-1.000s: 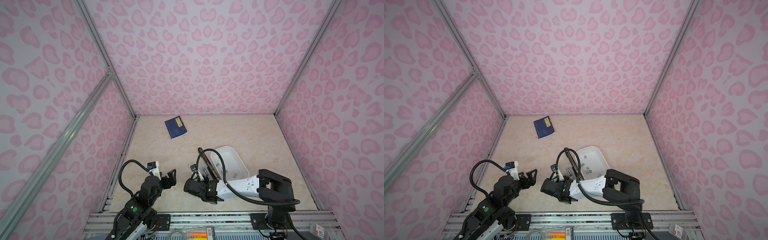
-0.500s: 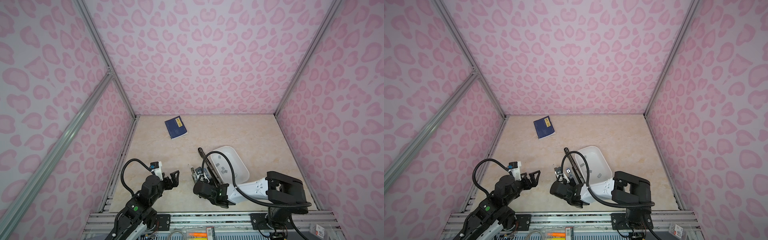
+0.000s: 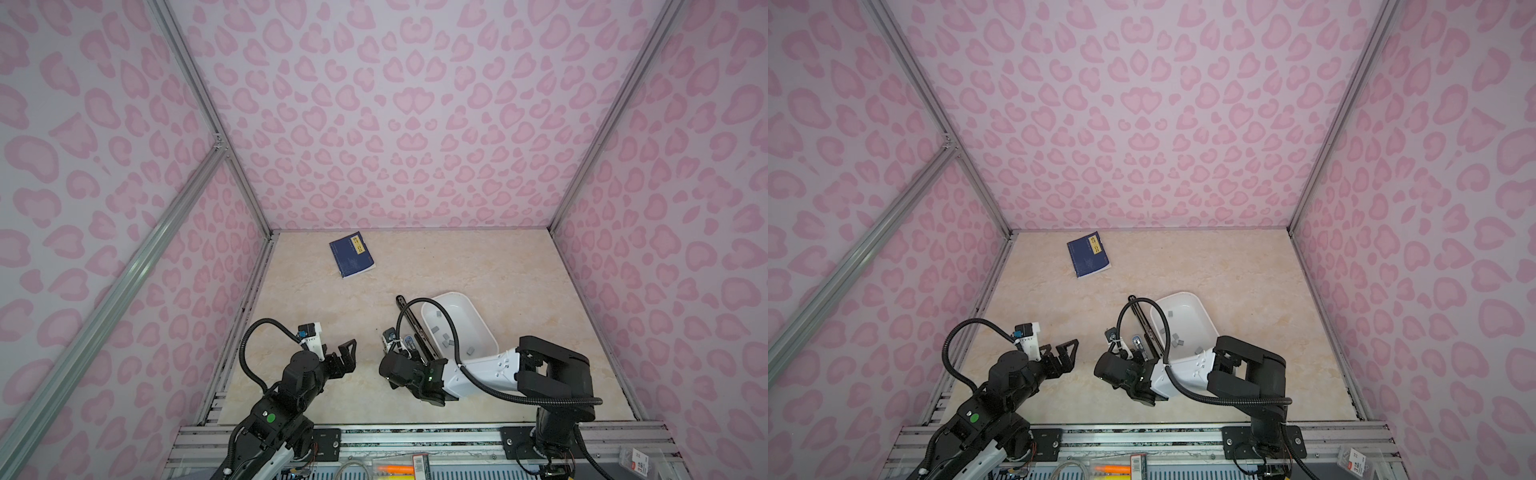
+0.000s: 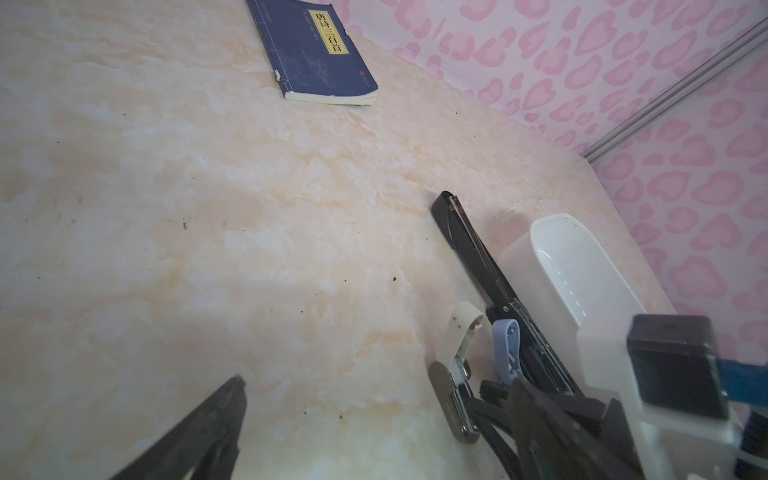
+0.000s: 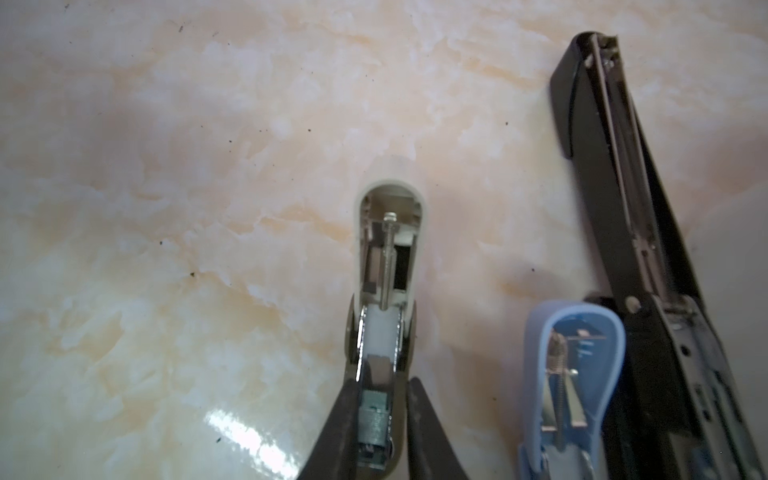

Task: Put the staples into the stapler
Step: 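Press the block down and open the right gripper in the white stapler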

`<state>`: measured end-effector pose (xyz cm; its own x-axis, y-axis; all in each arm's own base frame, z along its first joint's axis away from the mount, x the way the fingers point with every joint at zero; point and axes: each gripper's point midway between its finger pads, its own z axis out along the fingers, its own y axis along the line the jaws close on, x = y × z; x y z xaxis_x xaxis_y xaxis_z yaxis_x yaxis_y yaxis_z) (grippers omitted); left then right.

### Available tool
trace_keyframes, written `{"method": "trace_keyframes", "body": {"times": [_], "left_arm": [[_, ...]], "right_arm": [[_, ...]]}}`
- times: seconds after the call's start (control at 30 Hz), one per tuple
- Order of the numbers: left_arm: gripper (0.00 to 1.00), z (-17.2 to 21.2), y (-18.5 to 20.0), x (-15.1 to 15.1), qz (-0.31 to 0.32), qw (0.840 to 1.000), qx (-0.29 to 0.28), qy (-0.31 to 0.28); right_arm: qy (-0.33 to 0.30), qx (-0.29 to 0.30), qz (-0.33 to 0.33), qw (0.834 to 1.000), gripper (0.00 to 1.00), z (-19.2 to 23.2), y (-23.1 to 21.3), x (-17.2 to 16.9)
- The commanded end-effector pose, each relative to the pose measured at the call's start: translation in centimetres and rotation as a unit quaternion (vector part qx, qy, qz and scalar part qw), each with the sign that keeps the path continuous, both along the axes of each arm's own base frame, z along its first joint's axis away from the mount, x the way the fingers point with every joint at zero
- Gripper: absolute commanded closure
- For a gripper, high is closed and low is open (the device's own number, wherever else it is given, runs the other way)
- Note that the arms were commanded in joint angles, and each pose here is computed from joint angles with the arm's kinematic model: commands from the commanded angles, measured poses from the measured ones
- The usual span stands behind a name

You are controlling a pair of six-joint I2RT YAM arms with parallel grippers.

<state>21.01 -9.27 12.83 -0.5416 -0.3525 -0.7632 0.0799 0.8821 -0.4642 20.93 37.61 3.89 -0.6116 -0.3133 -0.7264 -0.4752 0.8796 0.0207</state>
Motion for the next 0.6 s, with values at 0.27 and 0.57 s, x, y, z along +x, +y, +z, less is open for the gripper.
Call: {"method": "trace_keyframes", "body": {"times": [0.27,0.57], "left_arm": [[0.01,0.5,0.0,0.0,-0.001,1.0,-0.003,-0.01],[0.01,0.4,0.0,0.0,-0.001,1.0,-0.005,-0.011]], "right_arm": [[0.005,-0.021,-0.021,1.0,0.8,-1.0,-1.1,0.2],[-0.003,-0.01,-0.019,1.0,0.8,0.6,-0.8,0.7]]}}
